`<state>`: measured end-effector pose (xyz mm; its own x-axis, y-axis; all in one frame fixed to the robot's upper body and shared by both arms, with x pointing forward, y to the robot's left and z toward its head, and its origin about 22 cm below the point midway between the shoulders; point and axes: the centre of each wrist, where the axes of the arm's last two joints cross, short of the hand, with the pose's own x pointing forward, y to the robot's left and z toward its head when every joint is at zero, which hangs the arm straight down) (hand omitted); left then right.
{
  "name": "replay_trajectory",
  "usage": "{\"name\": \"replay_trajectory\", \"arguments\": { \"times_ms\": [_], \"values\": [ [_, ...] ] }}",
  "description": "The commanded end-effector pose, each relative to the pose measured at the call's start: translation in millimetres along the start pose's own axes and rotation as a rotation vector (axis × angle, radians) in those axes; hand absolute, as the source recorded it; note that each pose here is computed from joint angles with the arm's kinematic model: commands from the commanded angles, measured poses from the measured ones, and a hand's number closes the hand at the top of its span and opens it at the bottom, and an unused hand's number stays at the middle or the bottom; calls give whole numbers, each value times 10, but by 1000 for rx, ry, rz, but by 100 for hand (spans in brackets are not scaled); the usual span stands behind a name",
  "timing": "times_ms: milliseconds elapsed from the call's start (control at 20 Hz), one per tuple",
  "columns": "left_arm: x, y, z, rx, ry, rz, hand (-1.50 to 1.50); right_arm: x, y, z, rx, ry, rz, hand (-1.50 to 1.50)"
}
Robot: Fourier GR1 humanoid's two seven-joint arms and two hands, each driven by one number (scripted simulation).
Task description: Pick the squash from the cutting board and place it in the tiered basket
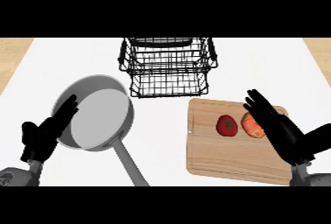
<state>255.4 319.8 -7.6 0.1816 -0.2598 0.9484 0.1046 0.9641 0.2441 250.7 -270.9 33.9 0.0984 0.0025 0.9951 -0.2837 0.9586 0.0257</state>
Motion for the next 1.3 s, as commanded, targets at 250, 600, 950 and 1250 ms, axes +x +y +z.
{"name": "replay_trajectory", "arguments": {
  "times_ms": [250,600,950,1250],
  "values": [
    [297,-203,-96,-1,-71,175,0,197,-605,311,-268,-606,194,150],
    [486,-561,-207,-79,-47,224,0,-911,-512,752,-788,-605,270,-150],
    [576,-786,-214,-93,-29,216,0,-771,-425,1119,-721,-381,642,-150],
    [593,-771,-254,-90,-45,241,0,-640,-301,1475,-837,-127,906,-150]
  ]
}}
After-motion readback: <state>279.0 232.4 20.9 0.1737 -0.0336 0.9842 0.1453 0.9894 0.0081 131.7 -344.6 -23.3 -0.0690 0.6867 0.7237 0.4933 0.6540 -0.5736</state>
